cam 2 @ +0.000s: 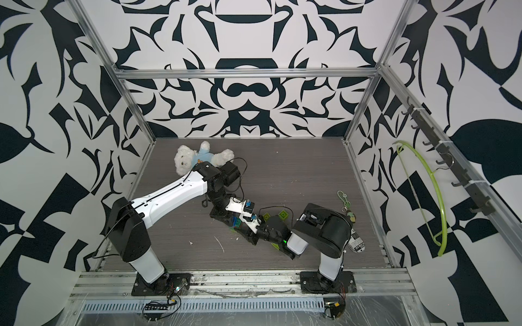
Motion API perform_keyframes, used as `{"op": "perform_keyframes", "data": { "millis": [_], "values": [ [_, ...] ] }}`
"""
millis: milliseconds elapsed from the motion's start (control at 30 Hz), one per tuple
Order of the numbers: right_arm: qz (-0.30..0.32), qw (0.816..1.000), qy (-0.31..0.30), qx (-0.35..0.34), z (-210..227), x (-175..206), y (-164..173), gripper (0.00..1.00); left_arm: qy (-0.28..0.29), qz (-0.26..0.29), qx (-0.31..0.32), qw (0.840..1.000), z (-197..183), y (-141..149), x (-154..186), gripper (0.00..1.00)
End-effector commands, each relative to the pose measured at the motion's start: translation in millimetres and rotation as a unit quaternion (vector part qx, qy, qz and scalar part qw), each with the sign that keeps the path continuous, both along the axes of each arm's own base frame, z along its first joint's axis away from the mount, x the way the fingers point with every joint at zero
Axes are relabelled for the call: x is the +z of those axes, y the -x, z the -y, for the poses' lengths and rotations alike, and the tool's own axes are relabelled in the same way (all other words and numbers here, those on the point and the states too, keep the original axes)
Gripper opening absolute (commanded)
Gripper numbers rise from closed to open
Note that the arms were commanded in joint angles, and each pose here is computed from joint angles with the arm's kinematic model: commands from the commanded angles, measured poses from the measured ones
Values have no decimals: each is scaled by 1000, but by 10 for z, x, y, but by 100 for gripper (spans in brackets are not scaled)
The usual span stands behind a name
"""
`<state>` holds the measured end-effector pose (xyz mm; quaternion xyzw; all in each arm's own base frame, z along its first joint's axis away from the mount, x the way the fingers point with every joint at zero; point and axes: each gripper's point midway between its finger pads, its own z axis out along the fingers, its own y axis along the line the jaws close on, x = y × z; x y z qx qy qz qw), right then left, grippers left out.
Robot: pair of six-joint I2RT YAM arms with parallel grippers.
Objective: Assemble a carrot with lego
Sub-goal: Adjust the lego brick at the center of the board.
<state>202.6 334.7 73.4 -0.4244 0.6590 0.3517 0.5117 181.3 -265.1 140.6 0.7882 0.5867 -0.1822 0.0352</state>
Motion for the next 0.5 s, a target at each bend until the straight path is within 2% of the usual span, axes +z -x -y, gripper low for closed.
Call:
{"op": "perform_keyframes", "data": {
  "millis": [0,467],
  "values": [
    [17,1000,-17,-6,-23,106,-53,49,-7,4,-21,1000,10,-16,8,0],
    [16,1000,-13,-13,28,83,-42,53,-6,11,-42,999,80,-67,-59,0]
  ]
}}
